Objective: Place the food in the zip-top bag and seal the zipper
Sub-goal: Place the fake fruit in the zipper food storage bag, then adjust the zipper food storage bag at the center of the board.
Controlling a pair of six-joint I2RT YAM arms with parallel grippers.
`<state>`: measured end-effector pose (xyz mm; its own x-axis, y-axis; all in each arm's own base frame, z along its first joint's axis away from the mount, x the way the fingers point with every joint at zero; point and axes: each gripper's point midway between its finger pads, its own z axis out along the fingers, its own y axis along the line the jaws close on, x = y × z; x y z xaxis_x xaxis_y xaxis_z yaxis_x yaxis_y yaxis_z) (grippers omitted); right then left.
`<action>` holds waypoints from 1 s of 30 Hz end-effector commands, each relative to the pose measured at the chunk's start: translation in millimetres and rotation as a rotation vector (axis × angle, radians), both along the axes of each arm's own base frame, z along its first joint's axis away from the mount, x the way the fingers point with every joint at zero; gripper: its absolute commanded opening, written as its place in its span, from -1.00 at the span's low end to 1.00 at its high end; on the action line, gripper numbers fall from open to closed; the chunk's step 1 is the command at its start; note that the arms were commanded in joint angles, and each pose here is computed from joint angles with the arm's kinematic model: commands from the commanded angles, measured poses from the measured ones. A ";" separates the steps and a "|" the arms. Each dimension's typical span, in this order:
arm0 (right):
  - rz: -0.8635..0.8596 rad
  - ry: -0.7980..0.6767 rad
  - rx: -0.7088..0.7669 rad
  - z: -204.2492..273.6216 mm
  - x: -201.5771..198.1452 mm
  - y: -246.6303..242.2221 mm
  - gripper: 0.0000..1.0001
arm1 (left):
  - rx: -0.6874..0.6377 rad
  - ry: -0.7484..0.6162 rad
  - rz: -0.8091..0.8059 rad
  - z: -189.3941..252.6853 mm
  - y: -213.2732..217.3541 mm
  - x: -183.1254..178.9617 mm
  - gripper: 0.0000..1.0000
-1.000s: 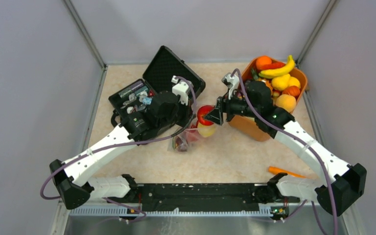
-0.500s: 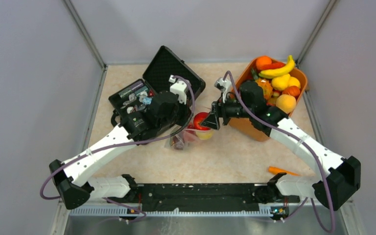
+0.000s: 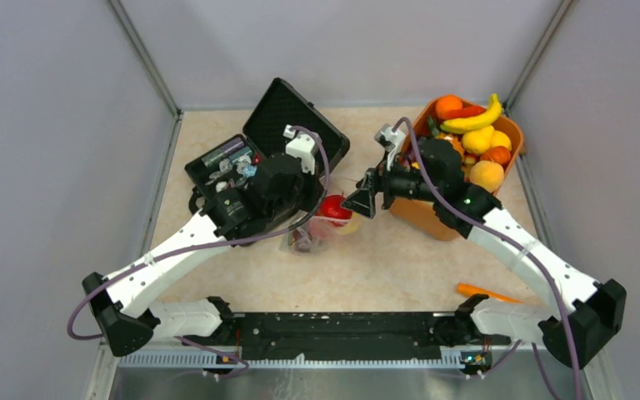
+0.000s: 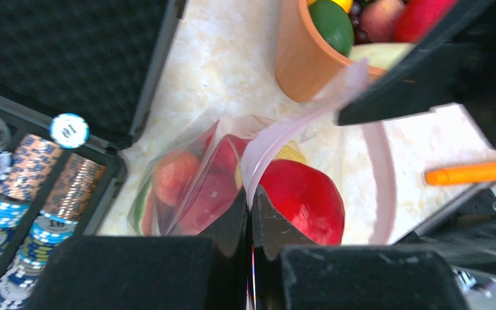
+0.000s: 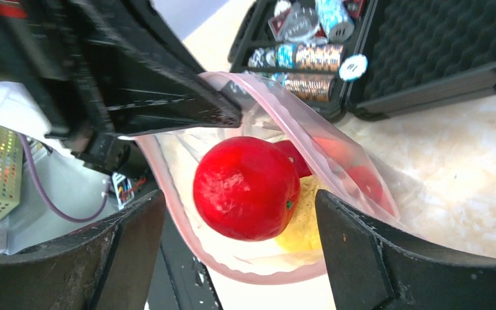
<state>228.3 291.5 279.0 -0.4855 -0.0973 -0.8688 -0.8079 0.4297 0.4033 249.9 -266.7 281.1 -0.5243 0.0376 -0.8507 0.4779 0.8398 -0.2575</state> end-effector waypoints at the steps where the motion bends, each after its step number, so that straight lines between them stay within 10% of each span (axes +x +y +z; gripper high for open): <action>1: -0.056 -0.174 0.131 66.9 -10.1 -13.1 0.61 | -0.044 -0.116 0.151 44.6 25.2 16.5 -1.00; 7: -0.442 -0.069 0.058 53.9 13.1 -65.5 0.60 | -0.053 -0.135 0.163 57.2 43.0 22.4 -1.00; 21: -0.461 0.345 0.132 -6.2 31.6 -16.4 0.46 | -0.105 -0.066 0.043 43.7 13.8 14.5 -1.00; 30: -0.437 0.345 0.134 -8.9 36.3 -2.4 -0.62 | -0.096 -0.040 0.009 36.9 6.4 12.6 -1.00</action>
<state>259.2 279.1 235.3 -0.7616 0.2463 -0.5994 -0.3234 0.6571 0.6809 259.2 -248.8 296.8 -0.5267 -0.0068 -0.8500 0.4470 0.8484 -0.2838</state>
